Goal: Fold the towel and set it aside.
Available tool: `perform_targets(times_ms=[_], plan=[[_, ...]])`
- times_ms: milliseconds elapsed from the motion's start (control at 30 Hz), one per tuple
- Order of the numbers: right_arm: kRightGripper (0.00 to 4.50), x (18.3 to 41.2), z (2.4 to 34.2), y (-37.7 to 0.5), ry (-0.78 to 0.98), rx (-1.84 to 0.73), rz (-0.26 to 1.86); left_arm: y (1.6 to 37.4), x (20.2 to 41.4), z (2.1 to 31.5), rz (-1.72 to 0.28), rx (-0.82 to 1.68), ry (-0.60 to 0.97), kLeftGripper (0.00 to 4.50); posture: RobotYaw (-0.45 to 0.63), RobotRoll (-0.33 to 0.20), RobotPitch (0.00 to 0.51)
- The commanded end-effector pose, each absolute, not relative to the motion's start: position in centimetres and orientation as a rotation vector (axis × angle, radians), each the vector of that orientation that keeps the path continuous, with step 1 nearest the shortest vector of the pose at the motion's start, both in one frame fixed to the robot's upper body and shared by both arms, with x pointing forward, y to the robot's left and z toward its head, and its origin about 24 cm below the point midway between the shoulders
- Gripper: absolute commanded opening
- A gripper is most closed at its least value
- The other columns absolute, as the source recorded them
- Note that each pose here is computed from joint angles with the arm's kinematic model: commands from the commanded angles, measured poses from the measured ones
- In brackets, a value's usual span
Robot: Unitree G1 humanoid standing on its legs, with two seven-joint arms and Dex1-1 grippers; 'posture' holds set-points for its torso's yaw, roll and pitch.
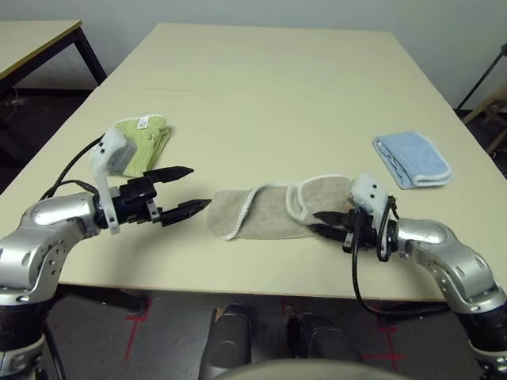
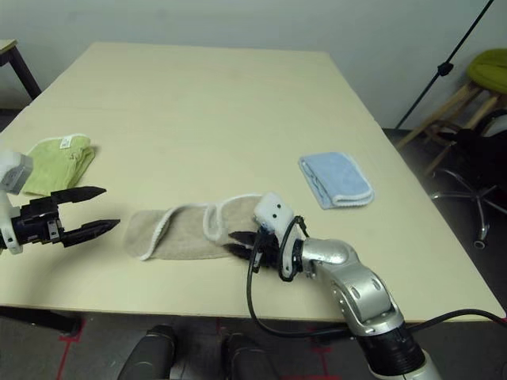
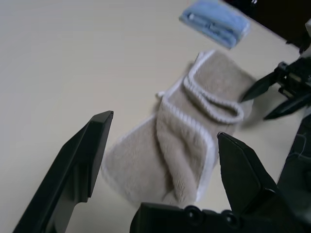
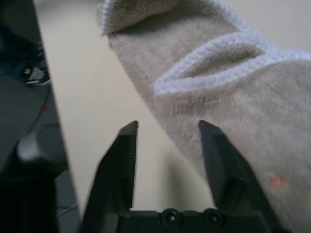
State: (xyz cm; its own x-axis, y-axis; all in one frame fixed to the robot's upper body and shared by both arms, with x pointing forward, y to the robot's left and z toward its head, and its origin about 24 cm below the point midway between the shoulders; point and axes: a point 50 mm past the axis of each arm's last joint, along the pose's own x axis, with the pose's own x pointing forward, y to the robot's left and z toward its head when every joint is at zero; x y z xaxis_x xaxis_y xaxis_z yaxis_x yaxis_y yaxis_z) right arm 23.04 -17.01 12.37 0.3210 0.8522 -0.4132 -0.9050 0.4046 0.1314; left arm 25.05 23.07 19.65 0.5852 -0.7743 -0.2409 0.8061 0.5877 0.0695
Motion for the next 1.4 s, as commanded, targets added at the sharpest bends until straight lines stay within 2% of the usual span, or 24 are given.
perform_targets(times_ms=[33, 100, 233, 367, 533, 567, 667, 867, 967, 1033, 1300, 1400], plan=[[3.70, 23.7, 15.8, -19.2, 0.448, -0.056, 1.162, 20.4, 26.1, 20.4, -0.989, 0.132, 0.216, 4.50, 0.17, 0.000, 0.115], [4.43, 24.8, 17.3, -20.3, 0.391, -0.027, 1.096, 19.1, 26.7, 21.0, -1.025, 0.111, 0.209, 4.50, 0.18, 0.000, 0.115], [4.47, 28.1, 19.4, -23.8, 0.222, -0.045, 0.840, 15.5, 28.8, 21.9, -1.048, 0.082, 0.167, 4.50, 0.17, 0.000, 0.113], [4.47, 29.2, 17.6, -24.9, 0.198, -0.086, 0.724, 11.3, 30.4, 20.9, -1.109, 0.107, 0.127, 4.50, 0.16, 0.000, 0.108], [4.47, 29.5, 15.1, -23.3, 0.171, -0.043, 0.699, 8.3, 31.3, 18.2, -1.167, 0.151, 0.119, 4.50, 0.14, 0.000, 0.105], [4.30, 29.6, 14.6, -23.0, 0.166, -0.032, 0.690, 7.8, 31.3, 17.7, -1.177, 0.148, 0.125, 4.50, 0.13, 0.000, 0.103], [3.45, 29.8, 13.7, -22.0, 0.147, -0.029, 0.684, 6.8, 31.2, 16.5, -1.231, 0.153, 0.143, 3.87, 0.13, 0.000, 0.102], [1.19, 30.1, 12.3, -20.9, 0.151, 0.004, 0.699, 5.2, 31.2, 14.5, -1.282, 0.239, 0.182, 1.85, 0.12, 0.000, 0.101], [0.00, 30.3, 11.8, -20.4, 0.166, -0.010, 0.716, 4.8, 30.9, 13.3, -1.321, 0.279, 0.236, 0.70, 0.12, 0.000, 0.101], [0.00, 30.3, 11.3, -20.0, 0.180, -0.020, 0.730, 4.7, 30.8, 12.1, -1.331, 0.267, 0.284, 0.04, 0.14, 0.000, 0.103], [0.00, 30.4, 8.0, -18.5, 0.295, -0.069, 0.769, 5.5, 30.4, 8.3, -1.326, 0.326, 0.438, 0.04, 0.15, 0.000, 0.100], [0.00, 30.6, 6.1, -18.7, 0.376, -0.176, 0.753, 6.4, 30.4, 7.2, -1.296, 0.344, 0.482, 0.04, 0.15, 0.000, 0.098]])
